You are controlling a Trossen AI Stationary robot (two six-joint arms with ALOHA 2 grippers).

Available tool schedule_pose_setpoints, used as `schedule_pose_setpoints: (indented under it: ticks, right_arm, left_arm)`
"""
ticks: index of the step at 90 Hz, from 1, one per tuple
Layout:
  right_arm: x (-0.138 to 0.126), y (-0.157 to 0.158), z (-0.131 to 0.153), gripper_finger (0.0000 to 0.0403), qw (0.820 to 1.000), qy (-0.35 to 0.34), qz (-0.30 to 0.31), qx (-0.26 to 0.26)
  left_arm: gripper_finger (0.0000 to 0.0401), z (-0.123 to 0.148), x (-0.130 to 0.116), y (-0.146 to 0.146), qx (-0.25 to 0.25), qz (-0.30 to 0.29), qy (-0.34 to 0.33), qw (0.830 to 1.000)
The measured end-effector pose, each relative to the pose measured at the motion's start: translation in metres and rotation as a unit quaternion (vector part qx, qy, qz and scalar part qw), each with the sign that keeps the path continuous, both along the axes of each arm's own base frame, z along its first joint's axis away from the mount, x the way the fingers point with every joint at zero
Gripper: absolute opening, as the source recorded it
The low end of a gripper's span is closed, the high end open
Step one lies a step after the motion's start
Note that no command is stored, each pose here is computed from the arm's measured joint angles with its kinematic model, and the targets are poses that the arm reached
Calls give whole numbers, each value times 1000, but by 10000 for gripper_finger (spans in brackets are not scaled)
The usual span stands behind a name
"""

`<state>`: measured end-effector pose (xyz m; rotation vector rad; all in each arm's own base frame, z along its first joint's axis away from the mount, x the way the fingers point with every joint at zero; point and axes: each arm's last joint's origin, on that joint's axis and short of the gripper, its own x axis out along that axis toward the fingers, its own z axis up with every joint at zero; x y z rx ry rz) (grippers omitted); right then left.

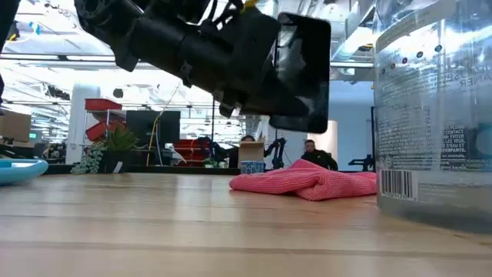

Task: Apply microfiber cloth
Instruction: Spray the black cellphone with the transparent spray bottle

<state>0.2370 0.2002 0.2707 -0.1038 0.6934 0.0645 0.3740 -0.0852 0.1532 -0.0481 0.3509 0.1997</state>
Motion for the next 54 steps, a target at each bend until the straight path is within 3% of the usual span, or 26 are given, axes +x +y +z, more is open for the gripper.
schedule_pose_setpoints:
  ticks: [54]
  right_arm:
    - [-5,-14,8,331,998,-15,-58,-22]
  left_arm:
    - [13,-1,0,0,1,1,5,1000]
